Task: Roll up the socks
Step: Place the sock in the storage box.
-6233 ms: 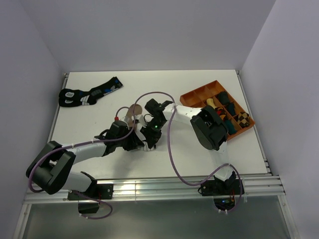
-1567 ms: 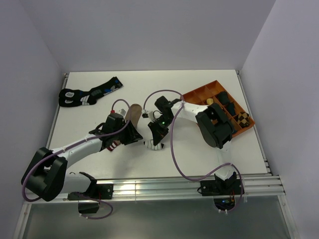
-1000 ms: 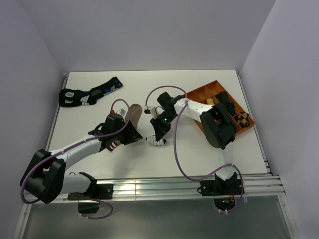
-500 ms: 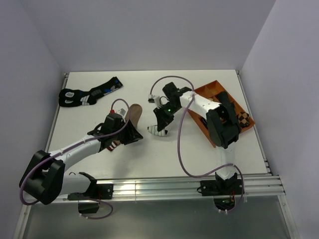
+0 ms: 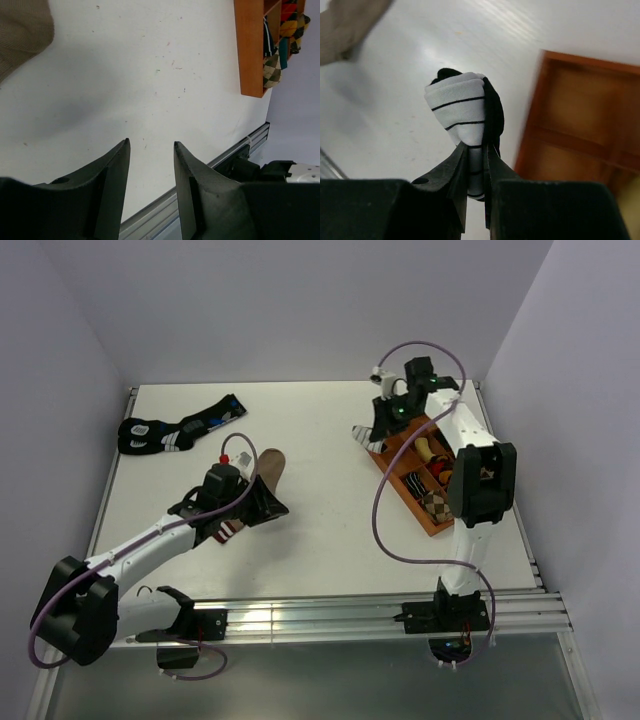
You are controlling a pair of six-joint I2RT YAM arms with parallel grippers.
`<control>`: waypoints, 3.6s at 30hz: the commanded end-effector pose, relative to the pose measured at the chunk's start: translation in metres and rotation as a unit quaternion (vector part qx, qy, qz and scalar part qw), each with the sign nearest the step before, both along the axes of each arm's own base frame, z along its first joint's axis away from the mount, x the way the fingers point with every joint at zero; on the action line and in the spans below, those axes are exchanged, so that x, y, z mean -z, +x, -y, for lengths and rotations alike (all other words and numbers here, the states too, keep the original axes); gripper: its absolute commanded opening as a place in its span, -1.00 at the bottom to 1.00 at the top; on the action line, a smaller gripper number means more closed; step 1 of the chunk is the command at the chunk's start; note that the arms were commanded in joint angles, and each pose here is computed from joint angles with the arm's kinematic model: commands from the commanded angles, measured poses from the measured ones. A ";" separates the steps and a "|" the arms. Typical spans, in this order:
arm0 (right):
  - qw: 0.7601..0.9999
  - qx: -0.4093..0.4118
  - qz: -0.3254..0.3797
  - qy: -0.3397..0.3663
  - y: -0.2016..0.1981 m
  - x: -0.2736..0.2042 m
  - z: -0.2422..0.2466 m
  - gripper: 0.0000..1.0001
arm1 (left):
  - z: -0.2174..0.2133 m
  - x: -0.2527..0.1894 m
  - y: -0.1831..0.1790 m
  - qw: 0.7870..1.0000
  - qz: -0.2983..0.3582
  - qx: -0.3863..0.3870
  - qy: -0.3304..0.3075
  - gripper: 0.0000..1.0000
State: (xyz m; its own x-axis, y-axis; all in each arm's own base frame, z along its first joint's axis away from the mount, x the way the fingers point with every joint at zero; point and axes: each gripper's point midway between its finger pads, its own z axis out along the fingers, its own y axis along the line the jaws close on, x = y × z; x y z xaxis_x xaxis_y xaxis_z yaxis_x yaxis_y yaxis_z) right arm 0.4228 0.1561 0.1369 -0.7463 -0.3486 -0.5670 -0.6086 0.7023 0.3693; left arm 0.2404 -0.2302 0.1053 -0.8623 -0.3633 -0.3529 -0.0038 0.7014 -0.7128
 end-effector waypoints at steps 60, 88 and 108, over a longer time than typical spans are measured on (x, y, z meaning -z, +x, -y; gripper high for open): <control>0.975 -0.073 0.016 -0.207 -0.033 0.090 0.116 -1.00 | 0.010 -0.028 0.005 0.998 0.043 0.030 -0.025 -0.07; 0.971 -0.026 -0.003 -0.237 -0.019 0.098 0.121 -0.41 | 0.009 -0.028 0.003 0.998 0.039 0.031 -0.024 -0.06; 0.976 0.012 0.067 -0.205 -0.005 0.026 0.110 0.61 | 0.009 -0.052 0.007 0.997 0.065 0.034 -0.022 -0.05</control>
State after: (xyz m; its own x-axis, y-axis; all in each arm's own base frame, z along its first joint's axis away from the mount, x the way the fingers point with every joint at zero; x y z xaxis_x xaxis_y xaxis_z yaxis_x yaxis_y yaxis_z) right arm 0.4040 0.0430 0.0613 -0.7317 -0.5646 -0.3819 -0.6221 0.7821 0.0359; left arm 0.2388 -0.2356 0.1286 -0.8649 -0.3265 -0.3813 0.0627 0.6834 -0.7273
